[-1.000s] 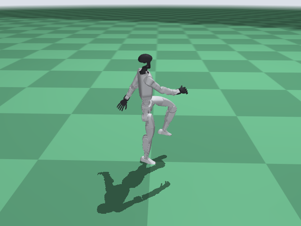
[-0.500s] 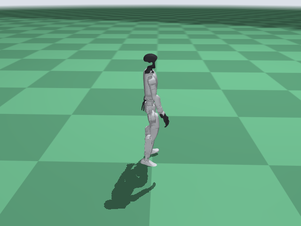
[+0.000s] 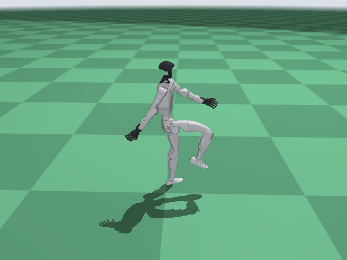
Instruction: Upper body actions
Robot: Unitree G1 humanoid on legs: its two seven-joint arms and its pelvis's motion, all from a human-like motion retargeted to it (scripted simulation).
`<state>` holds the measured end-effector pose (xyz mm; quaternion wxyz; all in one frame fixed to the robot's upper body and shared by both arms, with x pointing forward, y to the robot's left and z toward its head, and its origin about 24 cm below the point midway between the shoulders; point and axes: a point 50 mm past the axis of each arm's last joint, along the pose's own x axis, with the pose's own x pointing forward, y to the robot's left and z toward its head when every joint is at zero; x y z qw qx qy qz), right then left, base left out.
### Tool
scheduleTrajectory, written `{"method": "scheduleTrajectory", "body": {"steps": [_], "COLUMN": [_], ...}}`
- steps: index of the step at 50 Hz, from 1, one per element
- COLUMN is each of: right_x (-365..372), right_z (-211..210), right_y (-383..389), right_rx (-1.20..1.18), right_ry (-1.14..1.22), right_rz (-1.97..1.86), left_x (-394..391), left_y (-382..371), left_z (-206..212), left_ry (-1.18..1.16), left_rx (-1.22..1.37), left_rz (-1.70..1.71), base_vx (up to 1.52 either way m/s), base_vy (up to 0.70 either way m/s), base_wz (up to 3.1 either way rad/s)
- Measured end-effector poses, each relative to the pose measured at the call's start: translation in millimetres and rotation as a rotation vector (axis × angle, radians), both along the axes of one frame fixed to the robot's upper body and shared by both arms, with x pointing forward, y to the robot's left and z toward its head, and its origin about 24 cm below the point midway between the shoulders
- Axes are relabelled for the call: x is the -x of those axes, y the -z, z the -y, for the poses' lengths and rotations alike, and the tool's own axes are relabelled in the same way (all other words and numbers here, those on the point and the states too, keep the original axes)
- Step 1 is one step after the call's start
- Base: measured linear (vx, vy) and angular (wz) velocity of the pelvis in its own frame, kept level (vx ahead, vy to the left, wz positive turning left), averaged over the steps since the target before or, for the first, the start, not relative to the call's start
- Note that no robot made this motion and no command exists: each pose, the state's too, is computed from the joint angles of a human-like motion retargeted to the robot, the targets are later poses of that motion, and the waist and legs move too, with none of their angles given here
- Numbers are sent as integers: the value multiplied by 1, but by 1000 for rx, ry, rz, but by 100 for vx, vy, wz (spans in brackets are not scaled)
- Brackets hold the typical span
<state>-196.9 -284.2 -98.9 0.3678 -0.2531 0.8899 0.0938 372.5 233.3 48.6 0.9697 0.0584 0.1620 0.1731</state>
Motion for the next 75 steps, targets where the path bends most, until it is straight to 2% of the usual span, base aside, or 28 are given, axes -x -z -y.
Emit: {"method": "scheduleTrajectory", "body": {"steps": [4,7,15,19,29,37,43,47,57,75], "right_x": [25,13,-90,-151,-239,-241,-246,-214,-151,-197], "right_z": [0,-3,-45,-56,-62,-82,-86,-78,-69,-82], "right_y": [-16,-7,55,71,73,77,77,79,73,80], "right_rx": [134,151,-114,-224,-358,-438,-448,-354,-222,-304], "right_ry": [117,165,273,227,-95,-120,-168,-161,14,14], "right_rz": [-9,59,457,654,913,846,824,744,513,725], "left_x": [-13,-12,38,91,271,375,416,425,409,405], "left_y": [-28,-28,56,110,209,221,222,222,224,225], "left_z": [2,-4,-4,-5,7,1,19,31,26,29], "left_ry": [-5,-2,95,135,74,-136,-263,-211,-63,10], "left_rx": [-40,-98,-157,-152,108,264,512,596,465,432], "left_rz": [89,77,-174,-307,-784,-1068,-1200,-1257,-1246,-1252], "base_vx": [16,2,2,4,-1,-6,-12,-1,-1,1], "base_vy": [1,6,-5,-11,-23,-31,-26,-14,-6,1], "base_wz": [-23,-22,-35,-71,-58,-83,103,125,3,-15]}}
